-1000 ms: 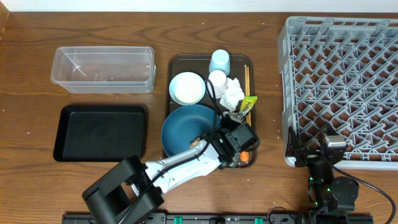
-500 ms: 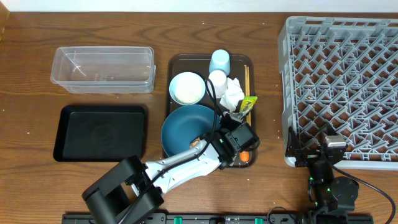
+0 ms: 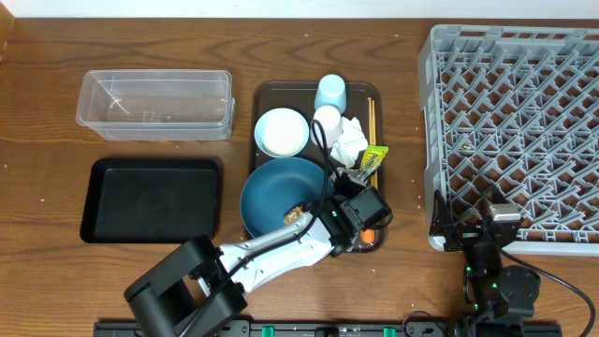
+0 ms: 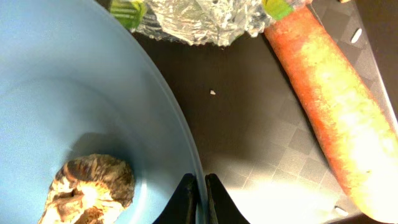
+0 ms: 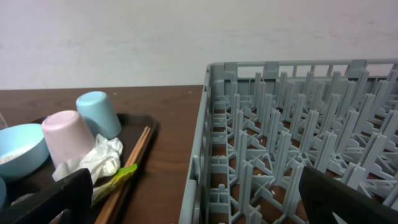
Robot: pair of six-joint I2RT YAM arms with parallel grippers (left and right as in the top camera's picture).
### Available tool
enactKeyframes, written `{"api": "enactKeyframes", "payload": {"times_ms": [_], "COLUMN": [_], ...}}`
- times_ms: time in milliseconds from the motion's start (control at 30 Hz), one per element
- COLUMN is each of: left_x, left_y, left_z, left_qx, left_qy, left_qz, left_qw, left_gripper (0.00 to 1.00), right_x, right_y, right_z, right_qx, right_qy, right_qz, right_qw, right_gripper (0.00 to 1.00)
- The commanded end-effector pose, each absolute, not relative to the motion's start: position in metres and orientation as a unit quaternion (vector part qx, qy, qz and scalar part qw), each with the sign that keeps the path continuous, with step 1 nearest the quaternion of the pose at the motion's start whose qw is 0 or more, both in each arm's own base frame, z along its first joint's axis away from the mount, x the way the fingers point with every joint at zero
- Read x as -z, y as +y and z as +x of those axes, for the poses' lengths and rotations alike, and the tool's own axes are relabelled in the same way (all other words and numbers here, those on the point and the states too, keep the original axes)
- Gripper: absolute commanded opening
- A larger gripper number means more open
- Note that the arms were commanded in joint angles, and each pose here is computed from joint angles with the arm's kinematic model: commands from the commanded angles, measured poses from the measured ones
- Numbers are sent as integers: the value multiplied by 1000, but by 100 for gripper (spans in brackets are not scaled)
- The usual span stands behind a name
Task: Sort waste into correct bins and load items into the dishwasher rack
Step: 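Lift the blue plate with the left gripper toward the black tray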
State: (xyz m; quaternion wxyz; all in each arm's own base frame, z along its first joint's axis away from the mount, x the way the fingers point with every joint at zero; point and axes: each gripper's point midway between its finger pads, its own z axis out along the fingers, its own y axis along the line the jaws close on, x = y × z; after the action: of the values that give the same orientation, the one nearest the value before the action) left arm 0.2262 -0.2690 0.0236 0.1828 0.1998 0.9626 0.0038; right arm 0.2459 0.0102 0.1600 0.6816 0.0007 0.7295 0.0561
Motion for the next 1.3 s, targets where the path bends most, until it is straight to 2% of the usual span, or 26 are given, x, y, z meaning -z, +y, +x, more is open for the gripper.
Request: {"api": "enactKeyframes", "payload": {"times_ms": [0,167,467,933,1267], "left_x": [-34,-53,-131,-215,-229], "left_y": [-274,-277,-270,-176,-111], "left_z": [232,233,235,248,266], "left_qx": [0,18,96,149,229], "left_qy": [960,958,947,930,917], "left_qz": [200,194,133,-20,-126], "left_qw": [195,212,276,335,302], "left_gripper": [6,6,6,6,6], "right_x": [-159,-159,-159,-159,-159], "right_y": [5,5,5,5,5], "right_z": [246,246,246,246,246], "right_qx": [-47,-47,-47,-47,-47], "right_qy": [729,729,729,729,729], "right_qz": [9,9,9,9,9], "right_qw": [683,683,683,683,683], "right_gripper": [99,99,99,99,99]}}
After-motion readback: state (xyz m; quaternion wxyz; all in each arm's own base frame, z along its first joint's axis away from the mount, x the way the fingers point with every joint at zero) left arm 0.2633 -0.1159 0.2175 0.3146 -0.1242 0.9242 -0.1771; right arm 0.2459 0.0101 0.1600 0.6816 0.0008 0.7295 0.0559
